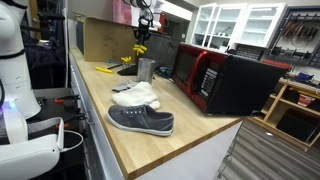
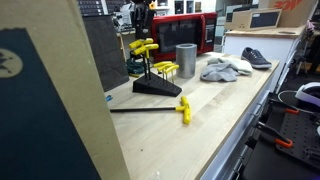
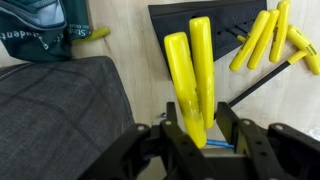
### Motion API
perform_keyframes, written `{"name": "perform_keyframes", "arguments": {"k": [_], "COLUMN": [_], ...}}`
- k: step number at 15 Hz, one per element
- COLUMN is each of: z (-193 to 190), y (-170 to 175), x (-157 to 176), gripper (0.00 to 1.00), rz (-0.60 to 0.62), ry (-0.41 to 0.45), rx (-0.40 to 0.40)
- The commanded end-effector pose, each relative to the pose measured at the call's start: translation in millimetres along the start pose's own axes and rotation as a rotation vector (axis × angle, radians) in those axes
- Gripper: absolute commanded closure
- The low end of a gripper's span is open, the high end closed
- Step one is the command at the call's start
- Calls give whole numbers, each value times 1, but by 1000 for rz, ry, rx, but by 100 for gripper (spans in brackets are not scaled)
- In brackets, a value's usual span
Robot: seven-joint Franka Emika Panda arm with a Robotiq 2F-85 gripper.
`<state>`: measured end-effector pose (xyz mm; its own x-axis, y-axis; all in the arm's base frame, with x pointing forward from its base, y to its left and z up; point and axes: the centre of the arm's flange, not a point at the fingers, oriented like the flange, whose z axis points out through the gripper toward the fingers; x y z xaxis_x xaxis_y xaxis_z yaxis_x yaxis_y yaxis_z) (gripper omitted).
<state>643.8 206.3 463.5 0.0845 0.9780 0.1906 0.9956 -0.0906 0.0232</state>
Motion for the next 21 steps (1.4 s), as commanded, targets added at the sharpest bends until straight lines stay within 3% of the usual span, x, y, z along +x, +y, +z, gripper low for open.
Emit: {"name": "perform_keyframes", "arguments": {"k": [1,3,4,6,7,21], "z": [-15,-24,-5,-12,-14,-14], "y": [0,0,0,1,1,0], "x": [-4,-8,-3,-5,-6,-6], "gripper": [24,8,27,11,8,8], "rz": [-82,-74,-34,-35,-35,-35], "ry": [-30,-55,-28,-38,-39,-40], "rx": [12,-6,1,-8,-9,-8]}}
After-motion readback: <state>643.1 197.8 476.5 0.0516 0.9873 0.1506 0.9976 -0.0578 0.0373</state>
